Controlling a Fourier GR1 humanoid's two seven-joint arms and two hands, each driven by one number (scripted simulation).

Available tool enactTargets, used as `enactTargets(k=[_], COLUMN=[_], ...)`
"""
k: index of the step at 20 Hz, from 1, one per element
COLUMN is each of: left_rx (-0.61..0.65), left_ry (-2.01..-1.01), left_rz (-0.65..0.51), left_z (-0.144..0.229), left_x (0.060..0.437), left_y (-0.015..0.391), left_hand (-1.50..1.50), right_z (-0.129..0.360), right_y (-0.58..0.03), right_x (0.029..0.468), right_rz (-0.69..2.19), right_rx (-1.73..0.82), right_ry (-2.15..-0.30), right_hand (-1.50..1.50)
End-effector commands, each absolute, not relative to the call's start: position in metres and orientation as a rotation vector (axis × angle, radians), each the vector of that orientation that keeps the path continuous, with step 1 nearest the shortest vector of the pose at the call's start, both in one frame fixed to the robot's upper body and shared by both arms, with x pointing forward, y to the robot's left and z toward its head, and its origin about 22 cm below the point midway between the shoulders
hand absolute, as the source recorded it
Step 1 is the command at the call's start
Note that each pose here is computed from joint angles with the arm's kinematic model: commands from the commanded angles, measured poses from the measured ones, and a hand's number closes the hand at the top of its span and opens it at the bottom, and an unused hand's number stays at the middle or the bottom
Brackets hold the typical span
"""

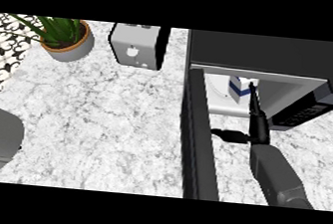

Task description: Pick up the milk, place it into the microwave and close the microwave

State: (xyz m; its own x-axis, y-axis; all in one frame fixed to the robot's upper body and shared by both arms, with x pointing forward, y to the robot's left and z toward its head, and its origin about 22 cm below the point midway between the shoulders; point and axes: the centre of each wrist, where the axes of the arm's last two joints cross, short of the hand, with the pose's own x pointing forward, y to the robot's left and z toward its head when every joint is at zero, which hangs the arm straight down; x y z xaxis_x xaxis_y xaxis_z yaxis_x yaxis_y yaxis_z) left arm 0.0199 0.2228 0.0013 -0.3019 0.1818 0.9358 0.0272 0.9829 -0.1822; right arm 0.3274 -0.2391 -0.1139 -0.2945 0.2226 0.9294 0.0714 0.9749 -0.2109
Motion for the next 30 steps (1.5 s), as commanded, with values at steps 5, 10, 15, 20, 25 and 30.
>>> enactTargets(k=[5, 10, 15, 20, 25, 30], left_rx=[-0.17, -0.186, -0.274, -0.332, -0.364, -0.396], left_ry=[-1.814, -1.803, -1.788, -1.717, -1.704, -1.706], left_rz=[0.085, 0.061, 0.005, -0.154, -0.31, -0.348], left_z=[-0.001, -0.002, -0.014, -0.011, -0.036, -0.026], left_x=[0.024, 0.029, 0.046, 0.063, 0.077, 0.104], left_y=[0.211, 0.212, 0.191, 0.189, 0.162, 0.13], left_hand=[-1.5, -1.5, -1.5, -1.5, 1.5, 1.5], right_z=[-0.14, -0.158, -0.146, -0.147, -0.132, -0.126], right_y=[-0.259, -0.286, -0.338, -0.363, -0.409, -0.434], right_x=[0.291, 0.253, 0.239, 0.209, 0.19, 0.162], right_rz=[0.166, 0.119, 0.102, 0.1, 0.017, -0.046], right_rx=[0.034, -0.032, -0.08, -0.108, -0.147, -0.17], right_ry=[-1.828, -1.842, -1.844, -1.858, -1.825, -1.817], right_hand=[-1.5, -1.5, -1.5, 1.5, -1.5, -1.5])
